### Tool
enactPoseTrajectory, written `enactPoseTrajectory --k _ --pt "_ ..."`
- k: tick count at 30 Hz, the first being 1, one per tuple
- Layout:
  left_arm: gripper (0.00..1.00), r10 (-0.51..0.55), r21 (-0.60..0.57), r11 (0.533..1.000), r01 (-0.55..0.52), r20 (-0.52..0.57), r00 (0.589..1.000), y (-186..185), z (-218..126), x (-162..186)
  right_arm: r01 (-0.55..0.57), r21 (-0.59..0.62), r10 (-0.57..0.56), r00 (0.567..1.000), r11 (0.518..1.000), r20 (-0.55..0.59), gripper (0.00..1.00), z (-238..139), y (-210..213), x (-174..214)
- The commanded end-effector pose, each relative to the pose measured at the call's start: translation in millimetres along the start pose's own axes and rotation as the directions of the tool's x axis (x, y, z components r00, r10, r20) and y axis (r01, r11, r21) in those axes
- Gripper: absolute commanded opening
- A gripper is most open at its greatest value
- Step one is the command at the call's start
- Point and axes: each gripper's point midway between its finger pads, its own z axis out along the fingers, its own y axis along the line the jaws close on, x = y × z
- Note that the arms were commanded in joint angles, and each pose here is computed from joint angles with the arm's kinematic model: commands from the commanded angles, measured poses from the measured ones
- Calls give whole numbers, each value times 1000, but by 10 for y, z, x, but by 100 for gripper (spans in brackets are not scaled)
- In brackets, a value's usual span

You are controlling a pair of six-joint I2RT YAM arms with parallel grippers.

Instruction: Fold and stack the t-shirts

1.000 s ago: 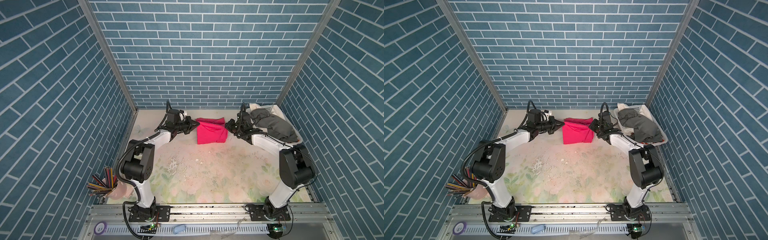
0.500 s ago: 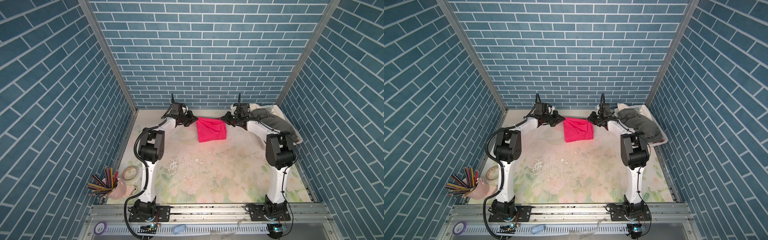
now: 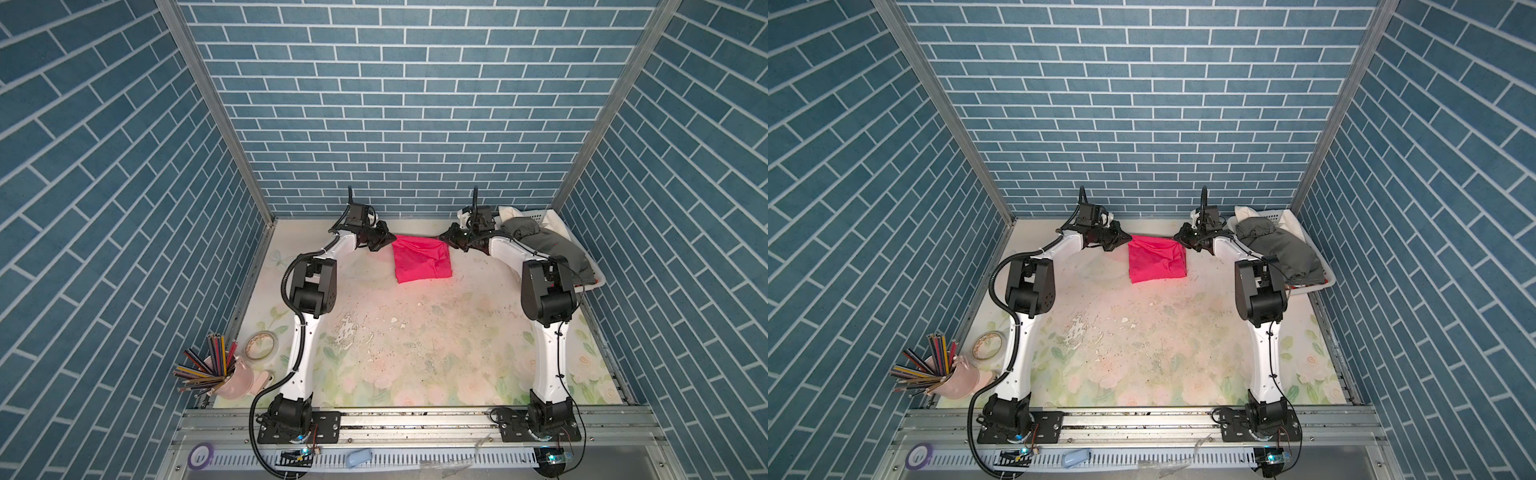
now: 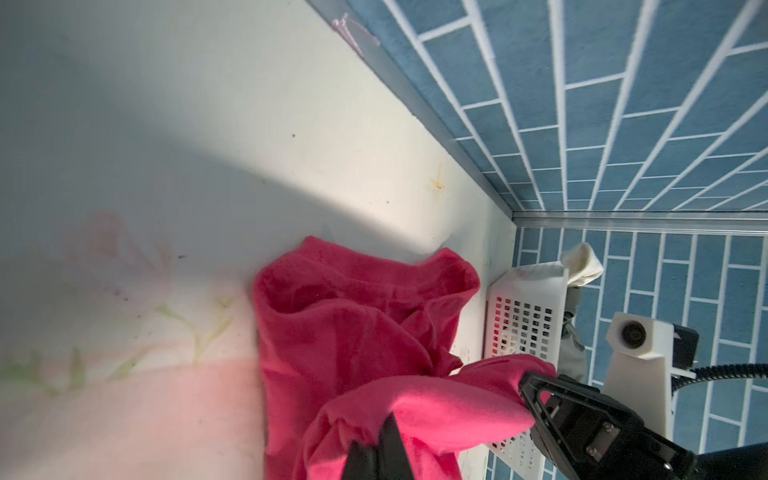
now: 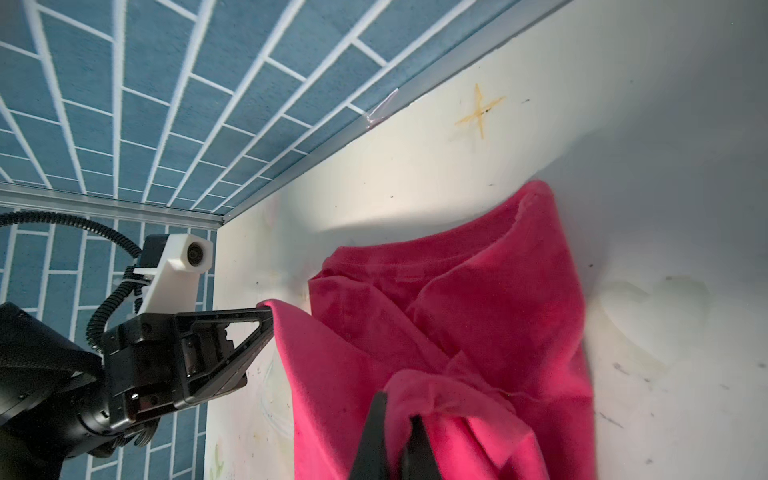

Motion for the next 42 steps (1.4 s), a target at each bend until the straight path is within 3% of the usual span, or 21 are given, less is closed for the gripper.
enactPoseTrajectory --k 1,4,7,9,10,12,15,18,21,25,29,33,38,42 --pt "0 -14 10 1000 13 31 999 26 -1 -164 3 -55 -1 999 999 35 14 32 -32 -208" --pt "21 -15 -9 1000 15 19 1000 -27 -57 -183 15 -127 -7 998 992 66 33 -38 107 -340" --pt "45 7 -64 998 -4 57 998 -108 -314 -269 69 -118 -58 994 991 97 62 -258 290 -483" --pt "73 39 -107 994 -28 106 994 -205 -592 -363 98 -120 -84 990 988 117 75 -501 460 -487" --pt "85 55 -124 991 -40 117 992 -252 -694 -368 93 -127 -78 990 988 118 76 -587 498 -431" --pt "86 77 -98 993 -67 101 992 -478 -844 -227 58 -154 -41 993 986 109 76 -726 555 -197" --pt "86 18 116 993 -21 28 999 -848 -818 329 -5 -186 22 996 982 89 77 -761 598 251" --pt "86 -80 253 965 75 10 997 -874 -862 734 -41 -215 52 997 976 50 78 -718 602 601" --pt "86 -127 322 937 134 -43 991 -873 -788 1055 -28 -133 33 999 991 34 79 -677 393 784" --pt "86 -125 304 940 155 -116 985 -803 -503 1361 93 114 -95 995 989 11 77 -649 -16 942" --pt "86 -165 279 940 195 -129 978 -549 -308 1385 173 231 -174 985 958 -15 69 -649 -301 1007" --pt "86 -177 231 953 197 -104 979 -300 -252 1307 240 272 -231 971 932 -66 62 -555 -440 1040" --pt "86 -213 180 957 229 -102 972 9 -187 1297 276 295 -256 961 915 -106 46 -430 -554 1024" --pt "86 -231 146 958 246 -113 966 198 -104 1370 289 298 -267 957 910 -113 22 -373 -587 992"
